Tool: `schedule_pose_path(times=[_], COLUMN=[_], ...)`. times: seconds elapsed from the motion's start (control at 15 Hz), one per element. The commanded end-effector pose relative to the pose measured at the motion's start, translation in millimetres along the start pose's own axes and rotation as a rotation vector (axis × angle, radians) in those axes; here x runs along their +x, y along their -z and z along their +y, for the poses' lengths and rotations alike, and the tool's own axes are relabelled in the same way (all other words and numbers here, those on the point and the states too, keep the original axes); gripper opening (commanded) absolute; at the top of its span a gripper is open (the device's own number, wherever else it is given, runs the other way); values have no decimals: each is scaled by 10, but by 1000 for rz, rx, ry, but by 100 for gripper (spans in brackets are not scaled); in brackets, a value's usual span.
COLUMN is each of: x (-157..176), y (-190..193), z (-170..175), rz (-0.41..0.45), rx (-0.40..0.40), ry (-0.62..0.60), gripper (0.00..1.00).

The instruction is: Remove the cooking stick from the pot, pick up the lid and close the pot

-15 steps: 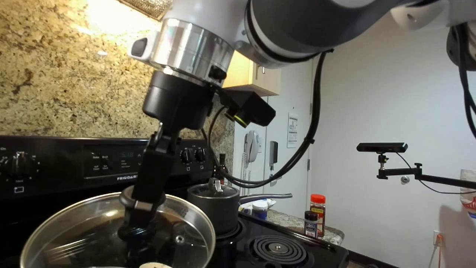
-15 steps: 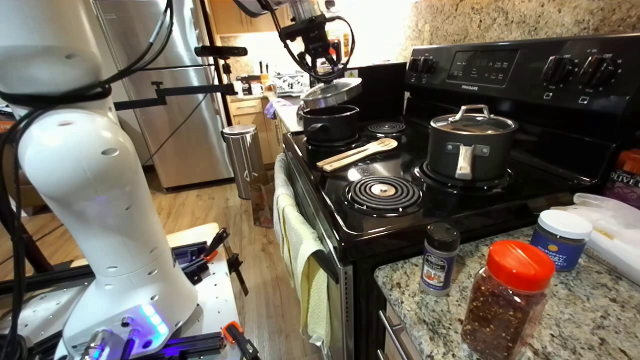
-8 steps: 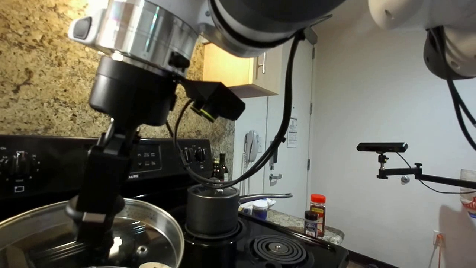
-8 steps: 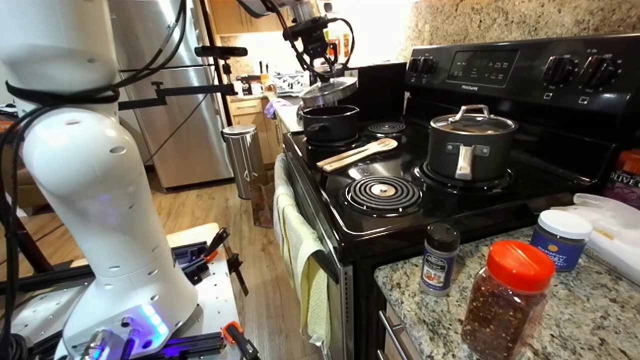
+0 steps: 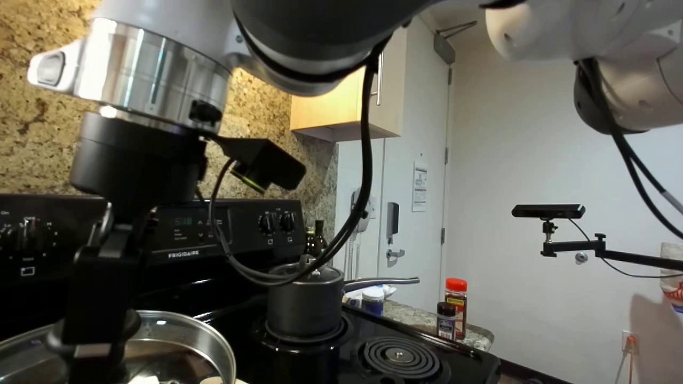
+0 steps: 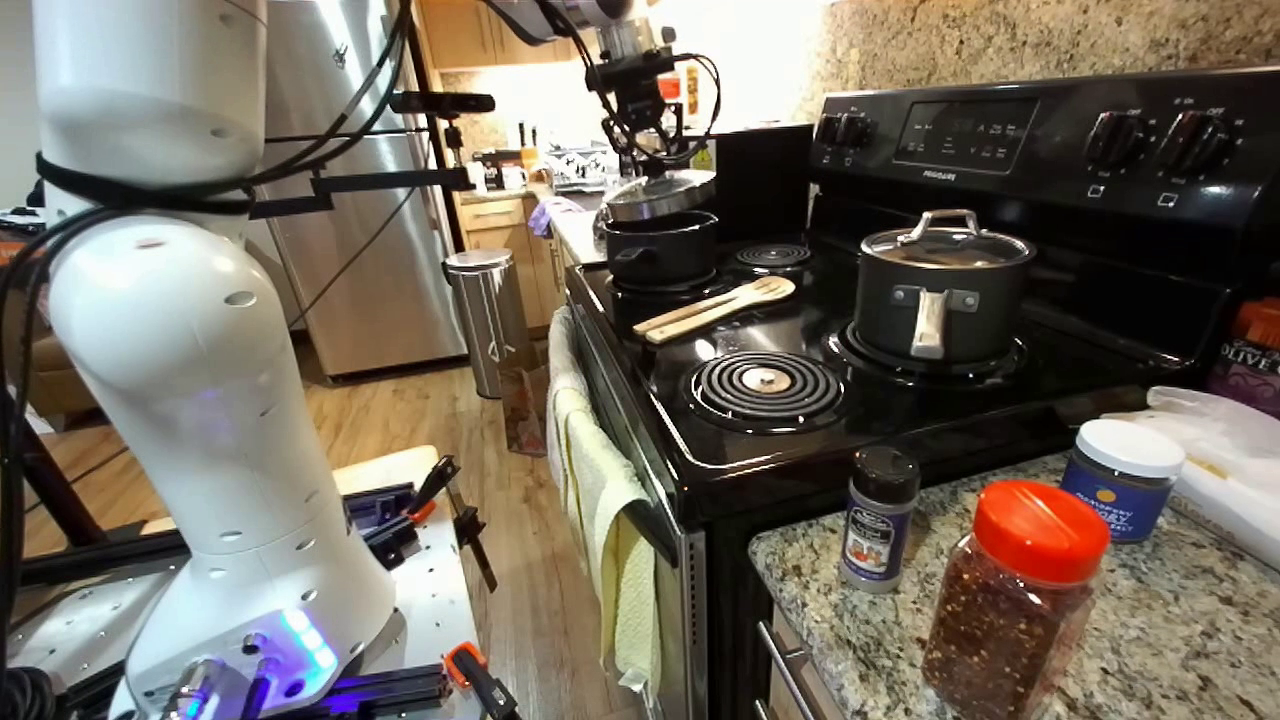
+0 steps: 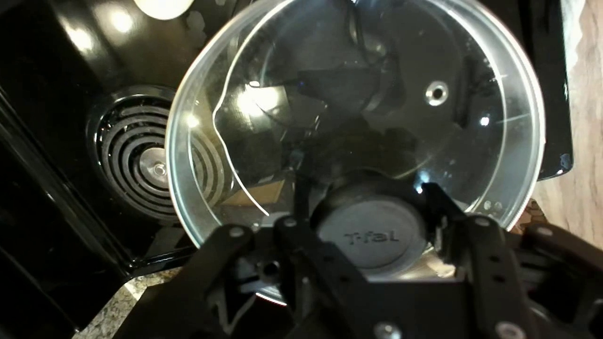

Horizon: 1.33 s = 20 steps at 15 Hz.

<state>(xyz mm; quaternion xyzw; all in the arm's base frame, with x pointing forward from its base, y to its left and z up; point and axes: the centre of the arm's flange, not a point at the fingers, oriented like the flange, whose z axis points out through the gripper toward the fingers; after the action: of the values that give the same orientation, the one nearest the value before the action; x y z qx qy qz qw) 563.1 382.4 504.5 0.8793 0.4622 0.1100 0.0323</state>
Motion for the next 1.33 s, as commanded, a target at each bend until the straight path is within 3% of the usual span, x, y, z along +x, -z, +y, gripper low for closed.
schedule_pose_path(times=[0.0, 0.6, 1.27], x=[139, 148, 144], y=[116, -95, -48], z=[34, -60, -8], rz=[-16, -71, -59], rx=[11, 69, 55], ry=[45, 113, 115], gripper=[35, 35, 35])
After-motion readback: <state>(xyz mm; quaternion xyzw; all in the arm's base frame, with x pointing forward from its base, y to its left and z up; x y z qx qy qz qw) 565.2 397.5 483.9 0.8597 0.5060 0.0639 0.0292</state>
